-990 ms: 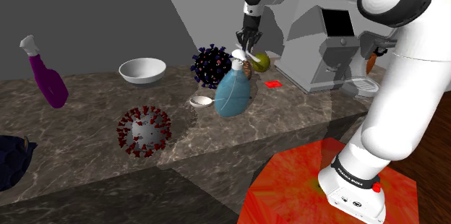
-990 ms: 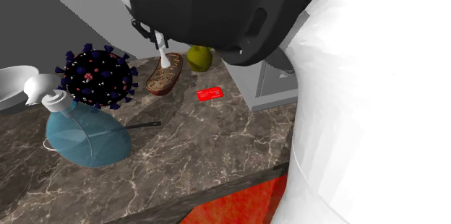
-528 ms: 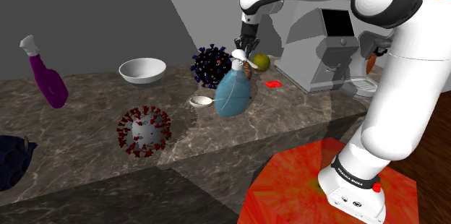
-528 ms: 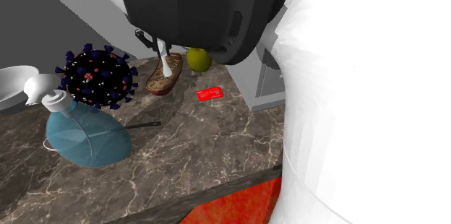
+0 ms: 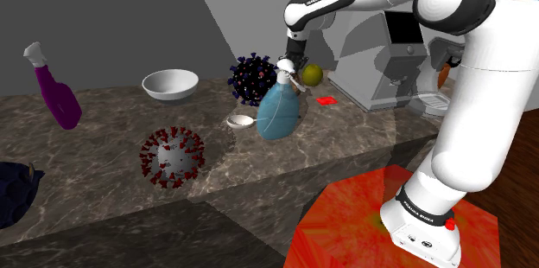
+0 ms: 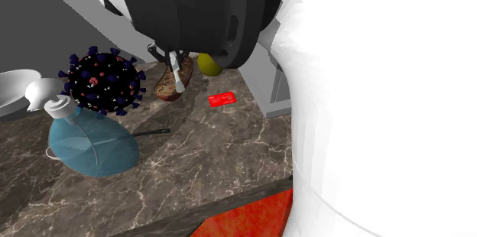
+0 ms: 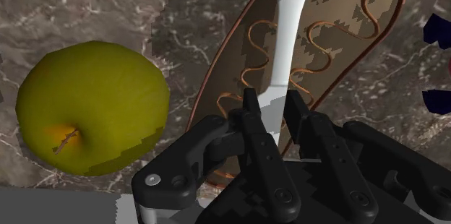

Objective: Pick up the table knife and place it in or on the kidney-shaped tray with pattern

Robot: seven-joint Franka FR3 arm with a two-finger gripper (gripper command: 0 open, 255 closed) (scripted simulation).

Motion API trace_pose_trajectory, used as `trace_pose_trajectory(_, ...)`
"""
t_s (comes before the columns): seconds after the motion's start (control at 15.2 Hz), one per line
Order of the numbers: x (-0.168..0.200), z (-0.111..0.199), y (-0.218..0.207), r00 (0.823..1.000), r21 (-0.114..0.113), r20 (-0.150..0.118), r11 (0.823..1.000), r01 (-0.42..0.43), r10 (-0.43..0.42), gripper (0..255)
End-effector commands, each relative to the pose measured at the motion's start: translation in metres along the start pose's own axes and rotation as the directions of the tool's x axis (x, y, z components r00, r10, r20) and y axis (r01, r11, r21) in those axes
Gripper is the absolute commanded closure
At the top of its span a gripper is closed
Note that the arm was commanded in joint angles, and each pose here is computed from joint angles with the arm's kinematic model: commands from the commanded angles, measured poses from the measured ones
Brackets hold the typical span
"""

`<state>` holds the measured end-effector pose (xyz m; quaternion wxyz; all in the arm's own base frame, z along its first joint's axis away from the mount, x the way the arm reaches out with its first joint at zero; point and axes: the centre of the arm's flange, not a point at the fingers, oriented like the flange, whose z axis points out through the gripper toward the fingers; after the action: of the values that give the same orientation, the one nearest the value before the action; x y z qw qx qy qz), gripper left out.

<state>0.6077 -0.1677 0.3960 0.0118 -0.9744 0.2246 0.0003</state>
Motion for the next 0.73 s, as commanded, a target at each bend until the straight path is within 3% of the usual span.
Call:
trace_pose_trajectory(0.0,0.0000,0.0051,0.0001,1.000,0.000,0.000,1.000,0.000,0.000,255)
trace_pose_trajectory(0.46,0.0000,0.0051,0.0001,1.000,0.000,0.000,1.000,0.000,0.000,255)
trace_pose_trajectory(0.53,0.0000,0.0051,0.0001,1.000,0.000,0.000,1.000,0.000,0.000,0)
trace_pose_trajectory(0.66,0.0000,0.0051,0.0001,1.000,0.000,0.000,1.000,0.000,0.000,0)
